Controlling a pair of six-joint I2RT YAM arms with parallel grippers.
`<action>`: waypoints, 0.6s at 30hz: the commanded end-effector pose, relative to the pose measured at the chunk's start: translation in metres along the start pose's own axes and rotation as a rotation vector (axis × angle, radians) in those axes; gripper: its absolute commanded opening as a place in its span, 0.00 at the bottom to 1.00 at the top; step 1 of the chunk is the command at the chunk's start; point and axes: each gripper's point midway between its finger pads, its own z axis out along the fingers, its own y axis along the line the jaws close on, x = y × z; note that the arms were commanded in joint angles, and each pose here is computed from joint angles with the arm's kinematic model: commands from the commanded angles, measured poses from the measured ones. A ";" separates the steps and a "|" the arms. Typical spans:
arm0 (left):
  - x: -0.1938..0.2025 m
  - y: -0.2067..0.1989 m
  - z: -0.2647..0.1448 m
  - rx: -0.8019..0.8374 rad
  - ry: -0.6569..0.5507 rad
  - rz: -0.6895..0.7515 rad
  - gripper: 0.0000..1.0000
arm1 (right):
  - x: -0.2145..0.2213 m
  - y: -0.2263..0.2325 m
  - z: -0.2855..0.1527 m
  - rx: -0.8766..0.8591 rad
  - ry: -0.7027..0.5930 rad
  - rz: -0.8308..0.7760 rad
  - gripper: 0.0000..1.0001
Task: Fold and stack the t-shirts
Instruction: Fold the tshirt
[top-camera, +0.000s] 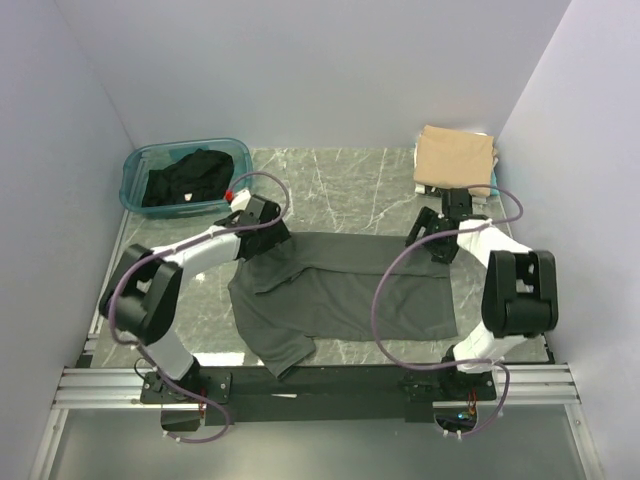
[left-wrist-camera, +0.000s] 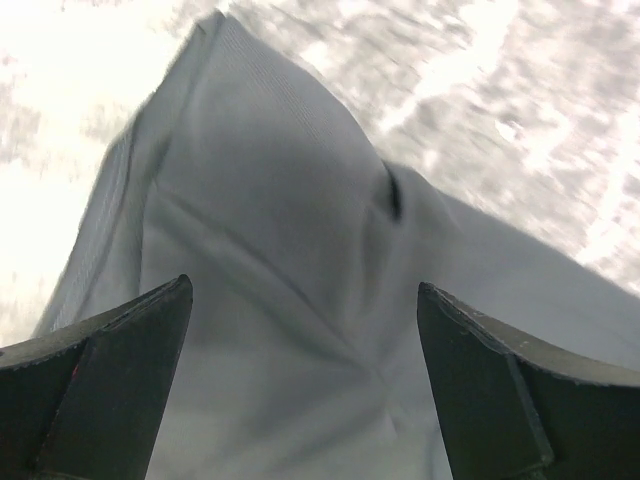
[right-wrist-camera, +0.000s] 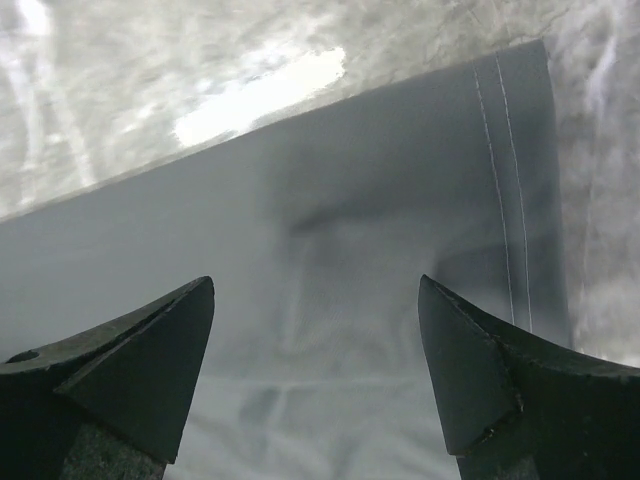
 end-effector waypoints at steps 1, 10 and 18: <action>-0.020 -0.012 0.014 0.046 -0.012 -0.008 0.99 | -0.022 0.003 0.011 0.021 -0.032 -0.026 0.89; -0.013 0.011 0.063 -0.049 0.084 -0.027 0.99 | -0.035 -0.002 0.040 0.070 0.013 -0.018 0.88; -0.034 0.007 0.105 -0.069 0.117 -0.034 1.00 | -0.071 0.007 0.055 0.070 -0.015 -0.012 0.88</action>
